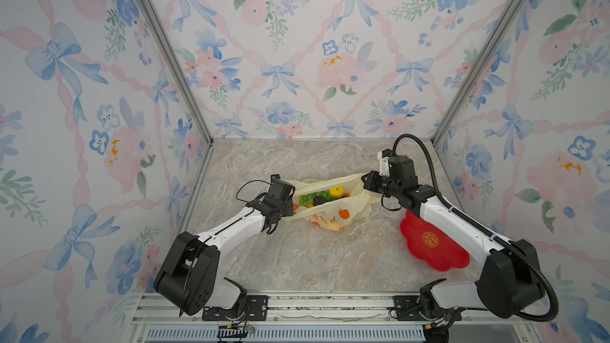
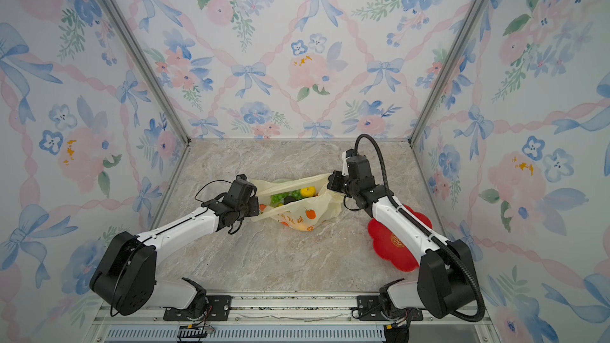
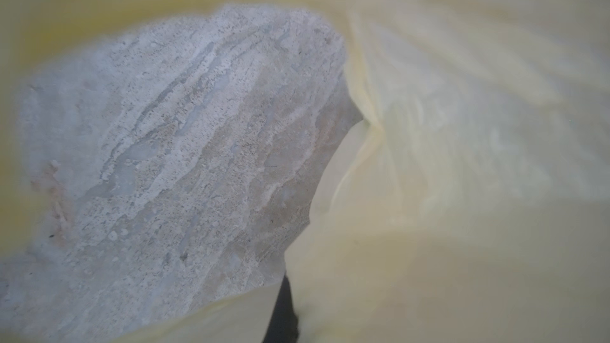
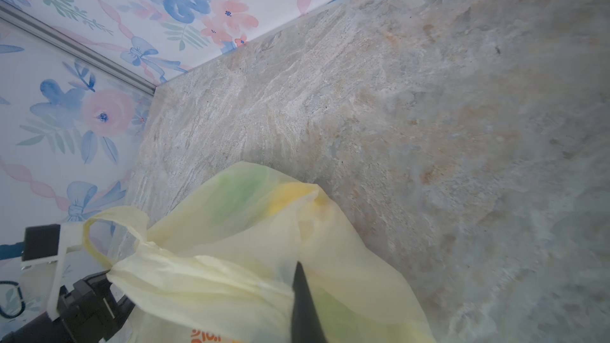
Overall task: Take fruits out of the plastic bag
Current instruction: Spread open the plastic bag at the center of the table.
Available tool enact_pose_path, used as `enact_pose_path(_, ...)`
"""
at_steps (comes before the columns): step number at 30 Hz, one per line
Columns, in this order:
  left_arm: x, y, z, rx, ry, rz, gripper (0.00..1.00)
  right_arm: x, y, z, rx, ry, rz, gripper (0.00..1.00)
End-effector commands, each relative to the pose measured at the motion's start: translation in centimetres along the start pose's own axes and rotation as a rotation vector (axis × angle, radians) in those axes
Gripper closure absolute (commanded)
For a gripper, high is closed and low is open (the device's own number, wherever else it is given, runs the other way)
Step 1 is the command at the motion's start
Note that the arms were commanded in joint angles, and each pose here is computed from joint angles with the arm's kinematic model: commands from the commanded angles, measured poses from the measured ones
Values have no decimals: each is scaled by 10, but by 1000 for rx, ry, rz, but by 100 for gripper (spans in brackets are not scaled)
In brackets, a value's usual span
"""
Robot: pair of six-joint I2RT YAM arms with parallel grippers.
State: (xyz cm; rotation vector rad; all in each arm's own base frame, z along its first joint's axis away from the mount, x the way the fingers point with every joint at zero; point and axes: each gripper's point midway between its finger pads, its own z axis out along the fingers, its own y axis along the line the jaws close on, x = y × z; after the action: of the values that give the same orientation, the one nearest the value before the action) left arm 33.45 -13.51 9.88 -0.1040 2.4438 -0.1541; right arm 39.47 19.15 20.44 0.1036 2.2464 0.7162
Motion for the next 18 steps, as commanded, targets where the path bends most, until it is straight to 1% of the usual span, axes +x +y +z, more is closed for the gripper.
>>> enact_pose_path(1, -3, -15, -7, 51, -30, 57, 100, -37, 40, 16, -90, -47, -104, 100)
enact_pose_path(2, -4, -22, -10, 63, -39, 73, 100, -40, 39, 23, -67, -34, -124, 100)
enact_pose_path(3, -4, -29, -13, 74, -45, 93, 100, -40, 36, 29, -28, -14, -144, 98)
enact_pose_path(4, -2, -38, -16, 91, -49, 112, 100, -42, 34, 32, 2, 0, -161, 90)
enact_pose_path(5, -1, -46, -19, 105, -52, 124, 100, -44, 32, 31, 23, 6, -172, 78)
enact_pose_path(6, 1, -53, -22, 118, -54, 135, 100, -43, 29, 28, 56, 17, -182, 59)
enact_pose_path(7, 4, -60, -24, 128, -56, 148, 100, -43, 25, 23, 90, 19, -201, 42)
enact_pose_path(8, 5, -65, -26, 134, -60, 152, 100, -41, 23, 17, 120, 20, -222, 31)
enact_pose_path(9, 8, -70, -28, 143, -60, 152, 100, -41, 19, 7, 174, 17, -252, 24)
enact_pose_path(10, 11, -75, -28, 154, -59, 154, 100, -40, 18, -5, 228, 12, -291, 20)
enact_pose_path(13, 19, -91, -31, 186, -59, 164, 100, -35, 19, -42, 390, -12, -428, 12)
enact_pose_path(15, 22, -99, -33, 195, -62, 175, 100, -27, 28, -62, 449, -28, -505, 10)
enact_pose_path(18, 23, -110, -36, 213, -73, 182, 100, -10, 37, -81, 498, -33, -565, 10)
